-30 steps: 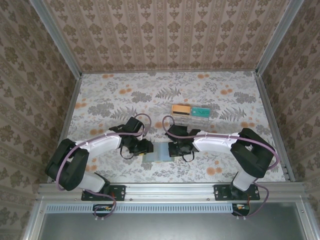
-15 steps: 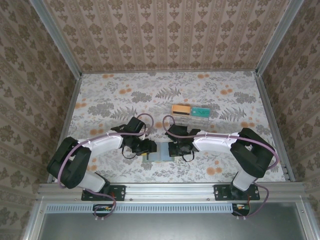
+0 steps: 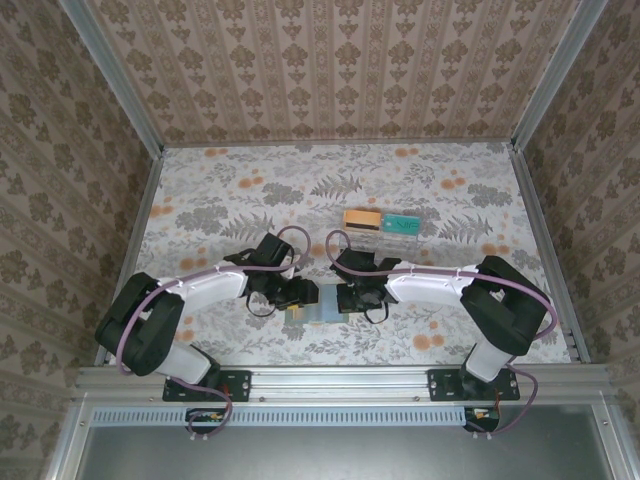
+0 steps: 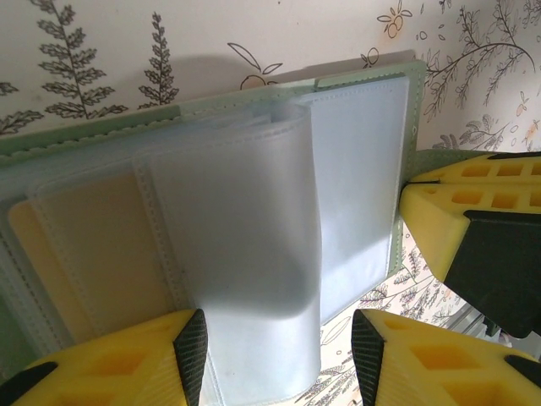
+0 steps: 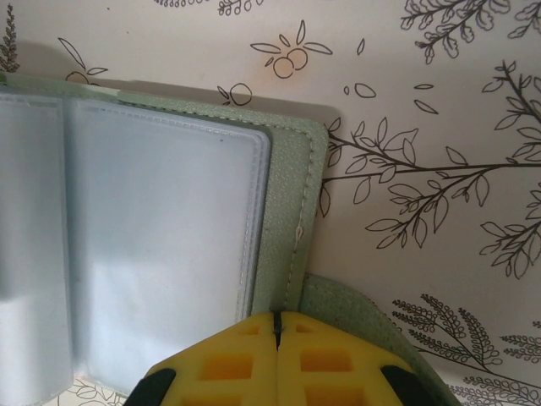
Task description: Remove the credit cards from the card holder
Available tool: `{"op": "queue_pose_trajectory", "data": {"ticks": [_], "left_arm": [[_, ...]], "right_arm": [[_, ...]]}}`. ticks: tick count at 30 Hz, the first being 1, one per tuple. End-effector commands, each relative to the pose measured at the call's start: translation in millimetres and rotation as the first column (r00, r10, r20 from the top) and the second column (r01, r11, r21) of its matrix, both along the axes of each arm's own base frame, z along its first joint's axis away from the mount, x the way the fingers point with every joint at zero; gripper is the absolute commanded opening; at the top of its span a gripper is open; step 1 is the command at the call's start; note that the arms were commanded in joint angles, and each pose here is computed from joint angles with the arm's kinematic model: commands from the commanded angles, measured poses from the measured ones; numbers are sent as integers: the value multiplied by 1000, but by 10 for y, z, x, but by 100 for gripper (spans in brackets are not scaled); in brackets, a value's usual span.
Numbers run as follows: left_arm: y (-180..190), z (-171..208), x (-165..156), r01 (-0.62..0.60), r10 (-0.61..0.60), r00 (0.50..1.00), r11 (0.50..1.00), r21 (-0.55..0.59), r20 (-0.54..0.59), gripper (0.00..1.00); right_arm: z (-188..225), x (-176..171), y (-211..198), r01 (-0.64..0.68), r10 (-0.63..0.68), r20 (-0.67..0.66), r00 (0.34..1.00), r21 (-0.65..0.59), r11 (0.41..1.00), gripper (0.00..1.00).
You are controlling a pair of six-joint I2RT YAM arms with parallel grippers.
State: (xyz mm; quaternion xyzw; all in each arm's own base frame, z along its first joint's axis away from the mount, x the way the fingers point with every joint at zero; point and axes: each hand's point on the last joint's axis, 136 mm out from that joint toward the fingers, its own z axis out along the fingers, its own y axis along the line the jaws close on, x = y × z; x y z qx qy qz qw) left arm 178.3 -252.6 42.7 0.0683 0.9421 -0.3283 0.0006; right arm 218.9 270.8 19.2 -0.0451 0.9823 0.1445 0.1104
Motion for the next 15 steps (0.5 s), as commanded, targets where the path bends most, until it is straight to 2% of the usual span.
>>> {"op": "queue_pose_trajectory", "data": {"ticks": [1,7,15], "left_arm": [[-2,63,3,-2,3,1000,1000,-11,13,51],[-2,34,13,1,-1,1000,1000,6,2,51],[223,113,95,-62,56,996,995,84,67,52]], "right_arm": [[-113,-68,65,-8,8,-40,999,5,1000,0],[-105,-68,83,-10,11,-40,999,9,1000,0],[-99,-70,83,-11,12,-39,999,8,1000,0]]}}
